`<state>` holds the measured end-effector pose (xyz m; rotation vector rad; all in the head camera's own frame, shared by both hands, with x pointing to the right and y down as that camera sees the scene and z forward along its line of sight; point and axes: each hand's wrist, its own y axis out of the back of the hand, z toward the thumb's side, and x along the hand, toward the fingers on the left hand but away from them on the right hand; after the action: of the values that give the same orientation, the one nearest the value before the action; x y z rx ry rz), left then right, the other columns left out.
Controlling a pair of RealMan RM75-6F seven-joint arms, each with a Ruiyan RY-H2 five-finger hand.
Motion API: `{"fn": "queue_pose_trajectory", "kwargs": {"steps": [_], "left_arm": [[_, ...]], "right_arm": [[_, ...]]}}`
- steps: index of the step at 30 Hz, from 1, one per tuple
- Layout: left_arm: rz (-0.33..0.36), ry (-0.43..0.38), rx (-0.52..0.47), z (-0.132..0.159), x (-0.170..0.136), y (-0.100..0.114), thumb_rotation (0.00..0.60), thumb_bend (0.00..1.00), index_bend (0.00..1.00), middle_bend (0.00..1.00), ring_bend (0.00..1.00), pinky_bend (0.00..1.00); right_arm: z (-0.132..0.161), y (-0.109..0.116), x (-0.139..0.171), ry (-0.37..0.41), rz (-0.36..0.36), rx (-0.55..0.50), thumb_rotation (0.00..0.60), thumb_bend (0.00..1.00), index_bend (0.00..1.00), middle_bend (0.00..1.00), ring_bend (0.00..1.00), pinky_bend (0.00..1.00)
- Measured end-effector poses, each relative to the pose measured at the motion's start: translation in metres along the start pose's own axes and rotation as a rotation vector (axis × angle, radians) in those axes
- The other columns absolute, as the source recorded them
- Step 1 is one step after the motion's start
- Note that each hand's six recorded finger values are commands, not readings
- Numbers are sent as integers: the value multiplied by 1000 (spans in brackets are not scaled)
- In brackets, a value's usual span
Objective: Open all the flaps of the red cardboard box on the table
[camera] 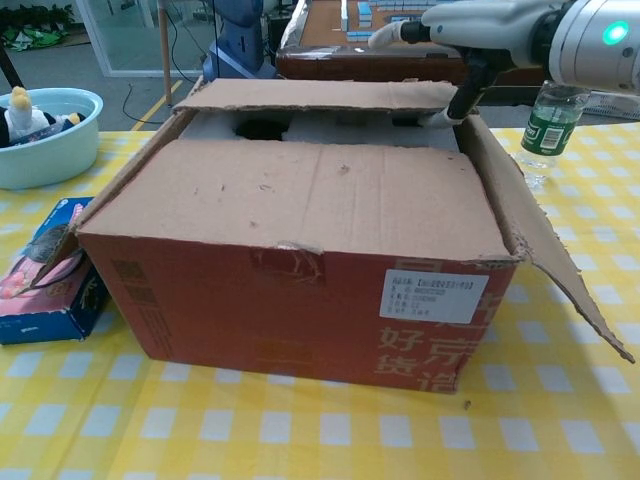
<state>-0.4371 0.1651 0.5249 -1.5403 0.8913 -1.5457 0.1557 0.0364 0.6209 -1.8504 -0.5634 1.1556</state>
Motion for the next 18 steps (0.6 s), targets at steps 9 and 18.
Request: {"fn": "queue_pose_trajectory", "kwargs": {"steps": [9,18], "left_arm": [[-3,-1,-4,-2,-4,0,240,507,356,265,125,0],[-10,5,-6,-4,-7,-2,240,507,355,262,121,0]], "right_arm": [[-6,48,-21,-32,-157,-24,600,294,0,0,0,0],[-30,73,-44,-130,-217,-9,600,295,0,0,0,0]]}}
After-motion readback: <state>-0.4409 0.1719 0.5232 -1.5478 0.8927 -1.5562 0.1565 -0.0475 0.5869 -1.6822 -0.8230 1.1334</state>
